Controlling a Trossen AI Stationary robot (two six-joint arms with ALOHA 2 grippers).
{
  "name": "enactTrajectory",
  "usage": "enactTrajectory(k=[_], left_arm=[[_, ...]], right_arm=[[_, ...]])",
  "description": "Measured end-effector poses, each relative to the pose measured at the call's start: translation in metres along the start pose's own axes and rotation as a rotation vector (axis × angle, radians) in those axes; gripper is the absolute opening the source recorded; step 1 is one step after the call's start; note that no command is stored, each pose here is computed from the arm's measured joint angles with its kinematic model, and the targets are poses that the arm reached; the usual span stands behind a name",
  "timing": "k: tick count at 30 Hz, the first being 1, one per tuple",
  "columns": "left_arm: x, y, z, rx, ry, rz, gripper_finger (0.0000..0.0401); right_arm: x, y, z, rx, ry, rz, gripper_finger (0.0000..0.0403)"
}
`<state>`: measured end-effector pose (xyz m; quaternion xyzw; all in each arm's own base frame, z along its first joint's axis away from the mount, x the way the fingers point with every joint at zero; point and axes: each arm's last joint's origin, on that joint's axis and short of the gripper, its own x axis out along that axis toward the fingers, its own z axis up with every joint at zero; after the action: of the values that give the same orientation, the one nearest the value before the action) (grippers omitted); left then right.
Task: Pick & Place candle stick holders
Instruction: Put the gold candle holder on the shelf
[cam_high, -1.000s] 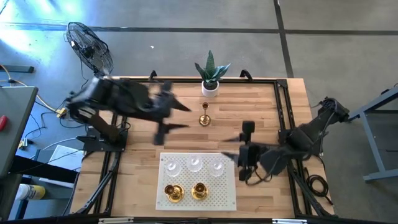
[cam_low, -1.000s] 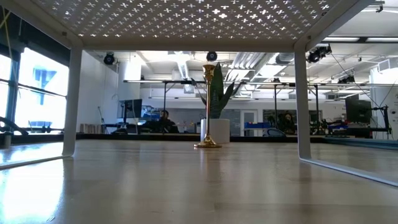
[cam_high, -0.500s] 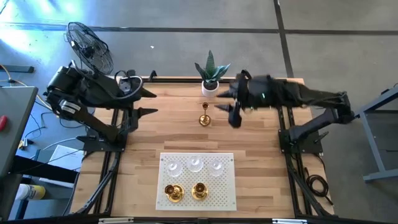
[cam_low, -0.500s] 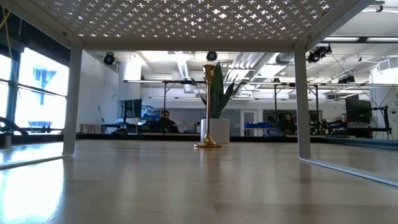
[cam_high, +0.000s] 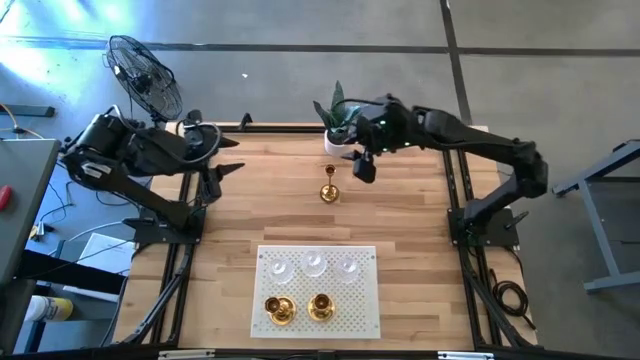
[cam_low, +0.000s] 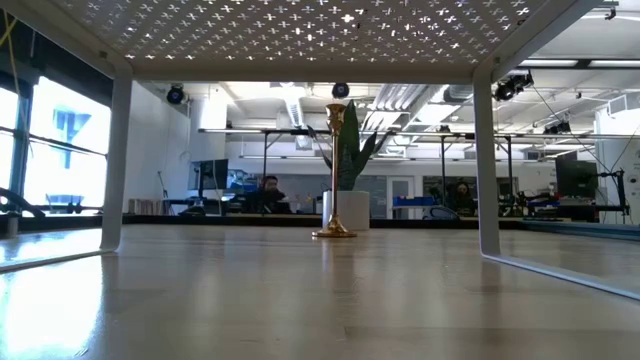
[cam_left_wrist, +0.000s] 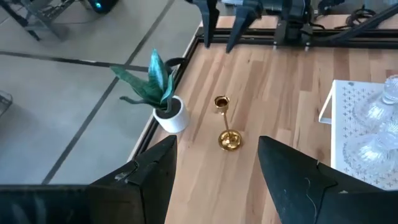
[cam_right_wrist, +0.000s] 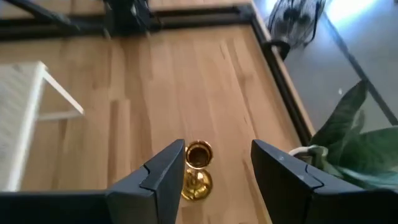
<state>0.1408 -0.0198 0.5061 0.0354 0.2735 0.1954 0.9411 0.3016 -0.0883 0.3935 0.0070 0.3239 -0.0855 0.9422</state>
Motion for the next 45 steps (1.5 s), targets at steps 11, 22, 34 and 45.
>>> enactTrajectory(k=[11, 22, 34, 45], left_arm=[[-0.009, 0.015, -0.058, -0.011, -0.217, -0.16, 0.0218], [0.017, 0.019, -0.156, -0.083, -0.41, -0.129, 0.0218], [0.06, -0.007, -0.213, -0.025, -0.361, -0.355, 0.0218], [0.085, -0.022, -0.238, -0.053, -0.284, -0.438, 0.0218]], right_arm=[[0.032, -0.002, -0.004, -0.043, 0.053, 0.017, 0.0177], [0.032, -0.002, -0.003, -0.044, 0.046, 0.011, 0.0177], [0.045, -0.004, -0.013, -0.218, 0.157, -0.014, 0.0177], [0.087, -0.003, -0.026, -0.293, 0.289, -0.068, 0.0177]])
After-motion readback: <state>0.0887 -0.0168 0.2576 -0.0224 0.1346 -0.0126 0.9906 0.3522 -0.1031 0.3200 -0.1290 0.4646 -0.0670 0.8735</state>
